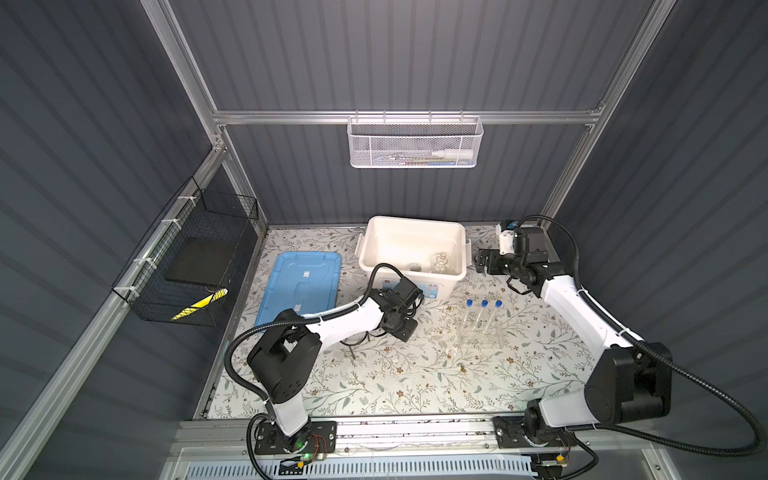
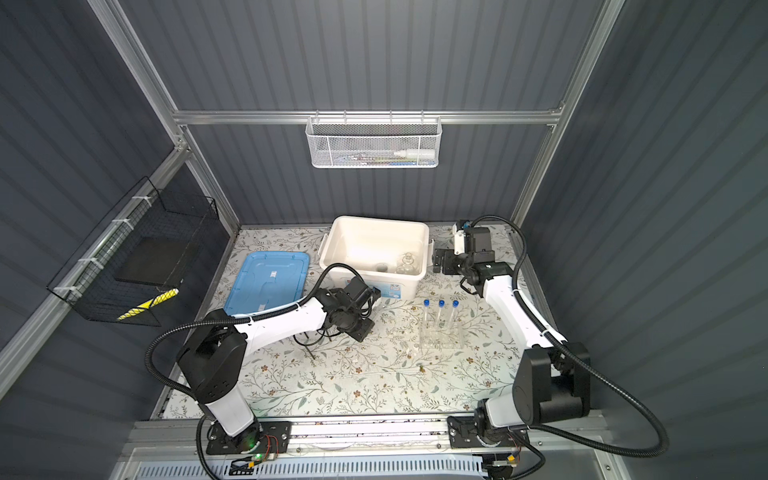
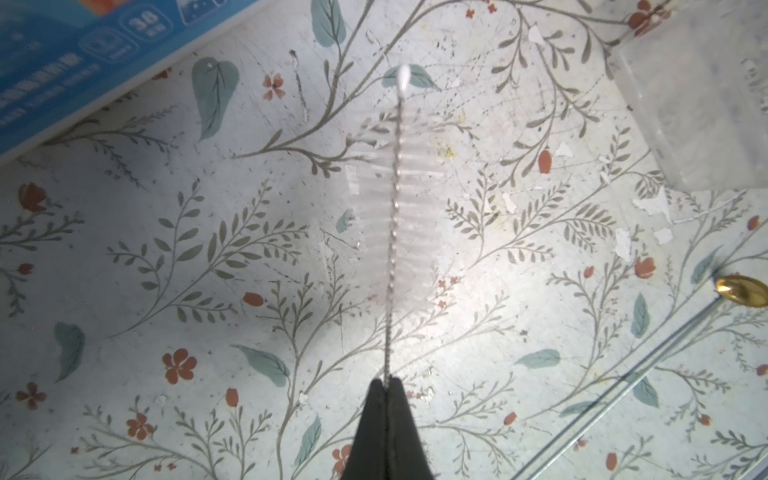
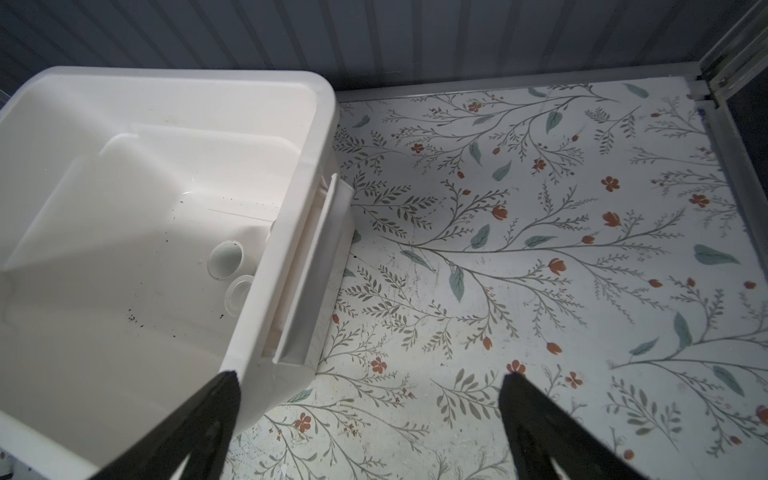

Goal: Organize the chemistry lab equipment
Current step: 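Lift the bottle brush with the left gripper and carry it over the bin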

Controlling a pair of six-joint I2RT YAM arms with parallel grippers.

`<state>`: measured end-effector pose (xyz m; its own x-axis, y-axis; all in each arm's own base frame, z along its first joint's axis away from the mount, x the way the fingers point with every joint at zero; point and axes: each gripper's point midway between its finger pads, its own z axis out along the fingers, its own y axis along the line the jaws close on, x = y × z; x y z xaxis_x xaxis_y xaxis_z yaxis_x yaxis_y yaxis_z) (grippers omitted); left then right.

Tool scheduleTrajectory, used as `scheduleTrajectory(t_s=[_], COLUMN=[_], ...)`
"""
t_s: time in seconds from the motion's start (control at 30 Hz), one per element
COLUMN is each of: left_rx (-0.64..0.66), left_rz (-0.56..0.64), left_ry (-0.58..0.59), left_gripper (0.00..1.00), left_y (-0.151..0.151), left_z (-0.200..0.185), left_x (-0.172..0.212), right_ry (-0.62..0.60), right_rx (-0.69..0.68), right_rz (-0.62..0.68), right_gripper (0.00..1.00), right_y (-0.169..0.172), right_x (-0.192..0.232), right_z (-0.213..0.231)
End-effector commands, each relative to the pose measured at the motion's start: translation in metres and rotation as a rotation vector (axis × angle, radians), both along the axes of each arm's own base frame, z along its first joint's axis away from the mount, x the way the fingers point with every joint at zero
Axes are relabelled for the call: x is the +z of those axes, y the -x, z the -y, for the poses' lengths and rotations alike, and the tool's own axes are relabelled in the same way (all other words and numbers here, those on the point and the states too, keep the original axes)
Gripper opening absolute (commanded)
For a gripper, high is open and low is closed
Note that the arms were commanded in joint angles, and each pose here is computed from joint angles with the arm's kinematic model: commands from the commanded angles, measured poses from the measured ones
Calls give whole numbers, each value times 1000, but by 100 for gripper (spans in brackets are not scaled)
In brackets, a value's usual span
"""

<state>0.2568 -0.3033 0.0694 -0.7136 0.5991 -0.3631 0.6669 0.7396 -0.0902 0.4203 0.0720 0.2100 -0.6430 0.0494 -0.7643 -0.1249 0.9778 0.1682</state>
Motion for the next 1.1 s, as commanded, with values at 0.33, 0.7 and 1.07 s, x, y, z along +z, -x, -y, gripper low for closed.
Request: scheduleTrajectory(t_s=[0.33,0.7,1.07], left_rx=[-196,-264,-333], left_rz=[168,442,557], left_ry=[127,73,-9], left_gripper=[1,2,3], left_y=[-6,-70,-170], left_z=[23,24,24], left_x=[106,186,194], right_ry=[-40,-87,-127], right_rx=[-16,11,53], right_rz=[62,72,69], right_gripper=[99,99,98], right_y=[2,1,1], right_x=[19,24,27], right_z=[1,-8,-18])
